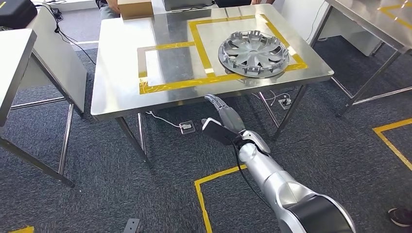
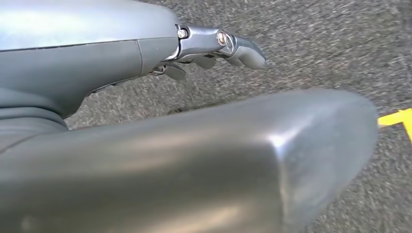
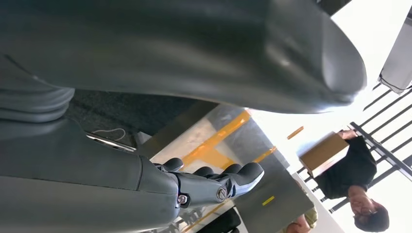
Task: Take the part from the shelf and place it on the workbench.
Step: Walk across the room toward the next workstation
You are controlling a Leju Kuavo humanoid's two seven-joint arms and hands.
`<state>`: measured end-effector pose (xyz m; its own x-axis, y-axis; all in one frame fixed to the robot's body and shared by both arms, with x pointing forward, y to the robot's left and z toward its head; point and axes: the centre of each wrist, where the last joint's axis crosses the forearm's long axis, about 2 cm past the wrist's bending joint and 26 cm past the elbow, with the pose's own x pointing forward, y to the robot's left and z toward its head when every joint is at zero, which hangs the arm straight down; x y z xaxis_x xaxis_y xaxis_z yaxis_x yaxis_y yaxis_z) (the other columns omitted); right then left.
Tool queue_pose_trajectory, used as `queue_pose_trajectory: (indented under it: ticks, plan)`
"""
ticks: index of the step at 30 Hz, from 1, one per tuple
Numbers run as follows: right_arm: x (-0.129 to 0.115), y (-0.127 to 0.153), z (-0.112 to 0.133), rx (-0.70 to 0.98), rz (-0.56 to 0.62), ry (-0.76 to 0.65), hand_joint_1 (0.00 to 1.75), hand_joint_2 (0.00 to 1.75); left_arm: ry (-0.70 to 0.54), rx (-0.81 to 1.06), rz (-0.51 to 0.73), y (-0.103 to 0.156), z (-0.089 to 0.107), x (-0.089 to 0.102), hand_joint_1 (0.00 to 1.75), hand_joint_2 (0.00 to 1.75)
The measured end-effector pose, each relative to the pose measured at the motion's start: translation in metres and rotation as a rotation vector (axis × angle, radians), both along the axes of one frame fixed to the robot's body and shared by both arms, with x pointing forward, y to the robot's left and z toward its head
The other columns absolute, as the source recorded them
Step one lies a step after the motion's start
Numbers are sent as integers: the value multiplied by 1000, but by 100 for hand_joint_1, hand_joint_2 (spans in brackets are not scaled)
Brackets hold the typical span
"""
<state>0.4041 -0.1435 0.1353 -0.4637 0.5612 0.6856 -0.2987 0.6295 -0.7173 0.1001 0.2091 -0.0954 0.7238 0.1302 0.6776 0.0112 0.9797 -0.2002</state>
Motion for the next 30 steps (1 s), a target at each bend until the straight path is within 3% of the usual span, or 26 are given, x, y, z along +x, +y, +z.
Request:
queue_pose_trajectory:
  ticks: [30]
  plan:
    - [-1,-4,-3,-17,-28,-7,0,0,-6,6,-7,0,0,1,0,0]
